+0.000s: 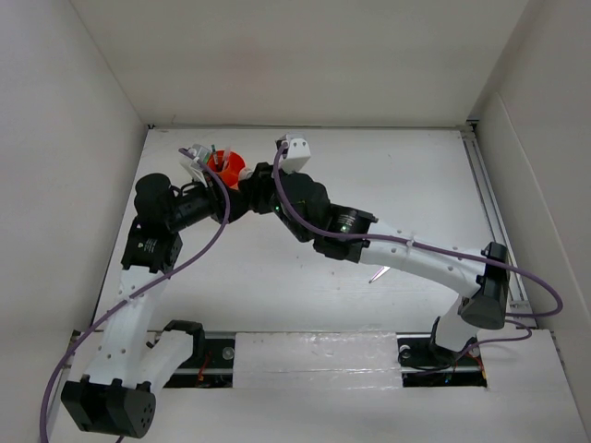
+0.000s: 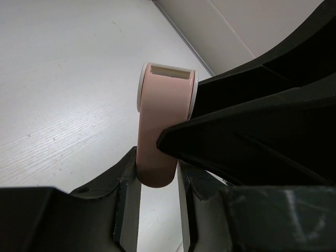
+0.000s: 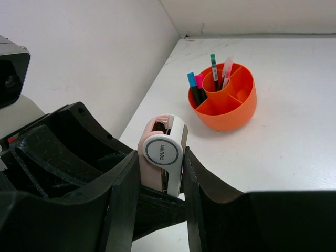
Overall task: Sort the stationery into containers
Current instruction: Place the stapler in the storage box.
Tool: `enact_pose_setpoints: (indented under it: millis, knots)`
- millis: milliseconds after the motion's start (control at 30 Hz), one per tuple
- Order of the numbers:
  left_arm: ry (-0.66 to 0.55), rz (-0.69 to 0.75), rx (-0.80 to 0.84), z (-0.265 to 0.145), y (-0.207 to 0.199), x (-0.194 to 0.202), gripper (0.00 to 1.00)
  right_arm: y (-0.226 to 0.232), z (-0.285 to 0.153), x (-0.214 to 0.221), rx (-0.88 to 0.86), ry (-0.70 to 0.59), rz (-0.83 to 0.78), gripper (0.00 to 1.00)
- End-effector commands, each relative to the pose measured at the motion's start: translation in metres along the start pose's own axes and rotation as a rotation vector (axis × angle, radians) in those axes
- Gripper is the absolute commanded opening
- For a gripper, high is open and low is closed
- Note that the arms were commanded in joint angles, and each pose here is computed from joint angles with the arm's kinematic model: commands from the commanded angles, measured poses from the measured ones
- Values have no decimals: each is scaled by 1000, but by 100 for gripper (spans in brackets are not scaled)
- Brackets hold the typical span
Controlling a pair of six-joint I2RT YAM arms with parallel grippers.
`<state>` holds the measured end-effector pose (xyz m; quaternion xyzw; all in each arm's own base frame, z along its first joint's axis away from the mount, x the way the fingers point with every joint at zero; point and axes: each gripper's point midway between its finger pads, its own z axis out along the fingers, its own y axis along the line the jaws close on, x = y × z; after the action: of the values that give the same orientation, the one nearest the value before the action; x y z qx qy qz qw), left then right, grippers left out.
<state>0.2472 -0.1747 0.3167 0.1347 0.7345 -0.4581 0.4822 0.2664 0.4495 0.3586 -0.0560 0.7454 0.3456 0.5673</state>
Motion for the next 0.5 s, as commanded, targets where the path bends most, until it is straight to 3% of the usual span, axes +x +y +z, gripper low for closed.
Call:
enact_pose_setpoints:
  millis: [0, 133, 333, 467]
  knots:
    - [-200, 269, 210, -8, -62, -58, 0, 10, -29, 154, -144, 479, -158, 0]
    - [-194, 286, 239, -12, -69, -56, 0, 17, -30, 141, -178, 459, -134, 5]
    - [-188, 288, 246, -12, -70, -55, 0, 26, -27, 130, -221, 430, -117, 25]
    - [-188, 288, 246, -12, -70, -55, 0, 29, -28, 130, -240, 433, -112, 29]
